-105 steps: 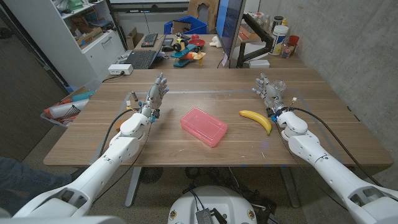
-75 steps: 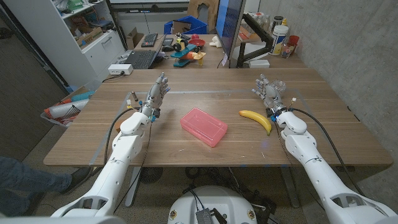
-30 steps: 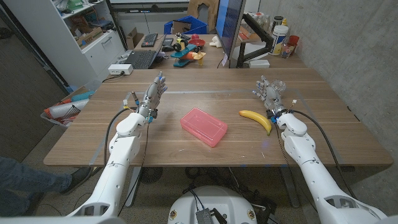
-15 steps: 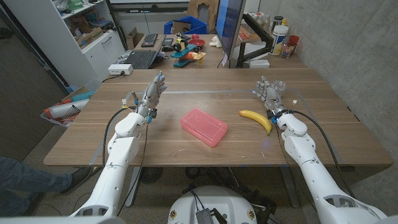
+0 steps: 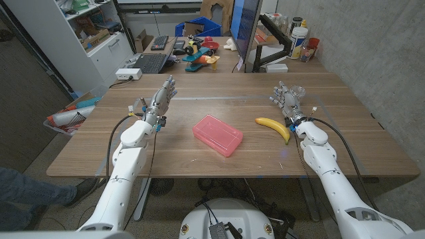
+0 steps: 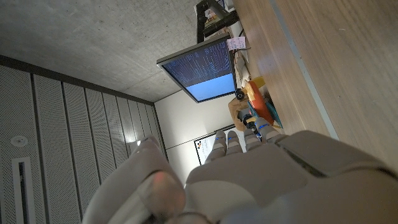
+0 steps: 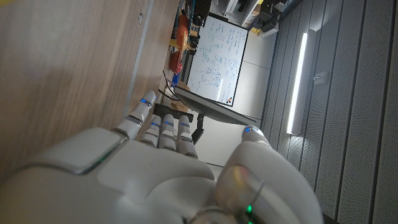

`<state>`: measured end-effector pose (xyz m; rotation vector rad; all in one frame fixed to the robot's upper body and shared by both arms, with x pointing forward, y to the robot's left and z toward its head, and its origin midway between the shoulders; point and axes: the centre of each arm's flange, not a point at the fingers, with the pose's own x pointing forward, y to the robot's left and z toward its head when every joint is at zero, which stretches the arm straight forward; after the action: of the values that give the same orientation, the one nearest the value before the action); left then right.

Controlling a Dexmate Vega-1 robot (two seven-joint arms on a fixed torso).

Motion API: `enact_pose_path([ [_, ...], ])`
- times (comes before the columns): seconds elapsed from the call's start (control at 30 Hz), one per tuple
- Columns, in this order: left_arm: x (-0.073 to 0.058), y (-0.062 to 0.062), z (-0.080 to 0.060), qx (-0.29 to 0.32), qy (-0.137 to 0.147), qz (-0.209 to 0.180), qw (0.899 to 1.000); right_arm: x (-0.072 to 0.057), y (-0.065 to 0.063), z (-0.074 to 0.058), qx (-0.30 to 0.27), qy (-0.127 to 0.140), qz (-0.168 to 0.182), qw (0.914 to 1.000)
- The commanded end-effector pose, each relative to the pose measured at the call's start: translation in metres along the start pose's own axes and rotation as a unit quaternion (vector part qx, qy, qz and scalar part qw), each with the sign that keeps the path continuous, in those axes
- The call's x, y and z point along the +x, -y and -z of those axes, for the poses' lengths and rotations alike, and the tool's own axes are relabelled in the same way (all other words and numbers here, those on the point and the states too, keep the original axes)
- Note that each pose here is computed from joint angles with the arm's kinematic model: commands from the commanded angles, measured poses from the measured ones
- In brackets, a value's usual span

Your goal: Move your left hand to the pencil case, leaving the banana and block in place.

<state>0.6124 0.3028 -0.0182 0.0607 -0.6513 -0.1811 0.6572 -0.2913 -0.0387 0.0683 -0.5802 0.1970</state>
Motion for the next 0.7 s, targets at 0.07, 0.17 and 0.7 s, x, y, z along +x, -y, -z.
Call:
enact_pose_path([
  [0.07,-0.008,0.004,-0.010,0.013,0.016,0.010,1.000,-0.002,0.002,0.001,0.005,0.004,0.004,1.0000],
  [0.17,-0.009,0.005,-0.012,0.012,0.022,0.012,1.000,-0.002,0.002,0.000,0.006,0.006,0.005,1.0000],
  [0.7,-0.018,0.011,-0.024,0.028,0.038,0.022,0.999,-0.004,0.005,-0.001,0.009,0.009,0.010,0.9999],
])
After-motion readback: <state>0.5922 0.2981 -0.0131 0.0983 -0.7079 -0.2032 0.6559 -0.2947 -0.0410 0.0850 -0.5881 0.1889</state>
